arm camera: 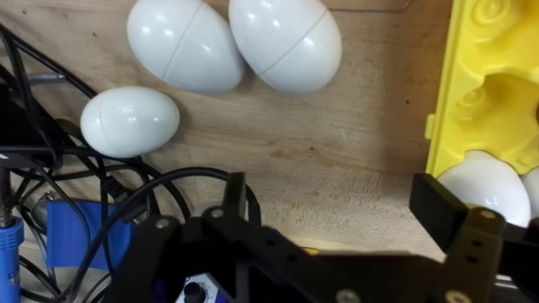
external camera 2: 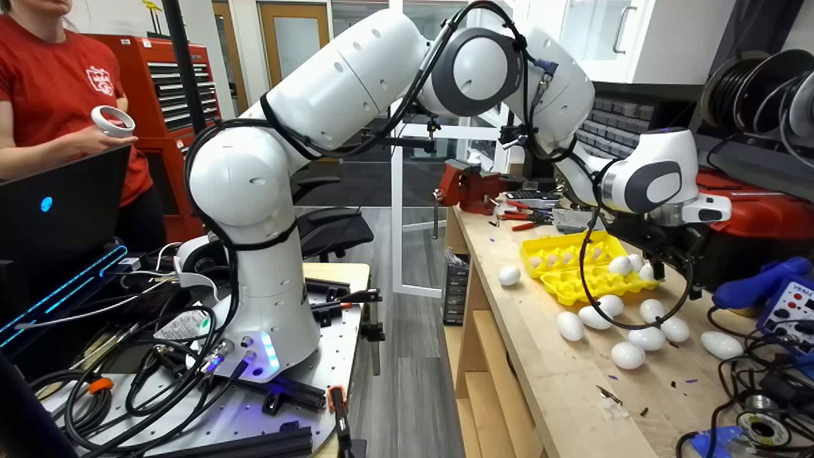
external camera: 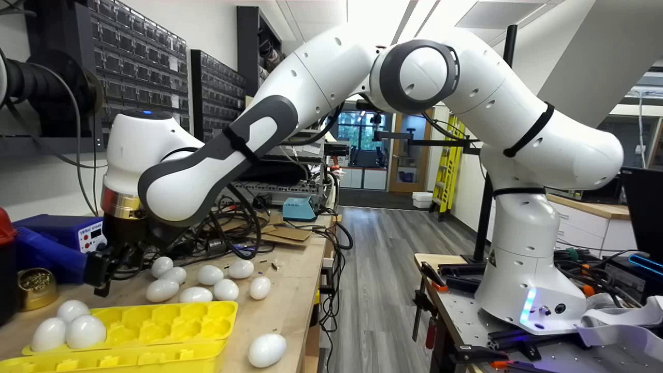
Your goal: Put the second egg from the second row of the egg tray on the table
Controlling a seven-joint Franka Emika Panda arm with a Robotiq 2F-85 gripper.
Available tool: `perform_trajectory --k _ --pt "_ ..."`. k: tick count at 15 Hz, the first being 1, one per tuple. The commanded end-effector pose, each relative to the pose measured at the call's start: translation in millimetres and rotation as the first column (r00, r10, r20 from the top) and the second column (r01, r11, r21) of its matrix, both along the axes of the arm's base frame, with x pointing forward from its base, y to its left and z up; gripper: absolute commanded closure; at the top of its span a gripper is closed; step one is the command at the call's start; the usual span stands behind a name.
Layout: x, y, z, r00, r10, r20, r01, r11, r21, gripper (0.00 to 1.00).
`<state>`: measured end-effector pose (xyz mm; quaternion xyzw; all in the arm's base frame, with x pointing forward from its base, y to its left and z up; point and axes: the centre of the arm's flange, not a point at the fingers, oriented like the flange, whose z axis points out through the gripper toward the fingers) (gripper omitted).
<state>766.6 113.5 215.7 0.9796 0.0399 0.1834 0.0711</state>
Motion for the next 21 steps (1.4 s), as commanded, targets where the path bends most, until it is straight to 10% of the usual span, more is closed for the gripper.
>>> perform_trajectory --k 1,21 --pt "-3 -3 6 1.000 0.000 0.002 0.000 1.000 0.001 0.00" --pt "-30 -26 68 0.996 -0.004 -0.091 0.004 1.000 -0.001 0.00"
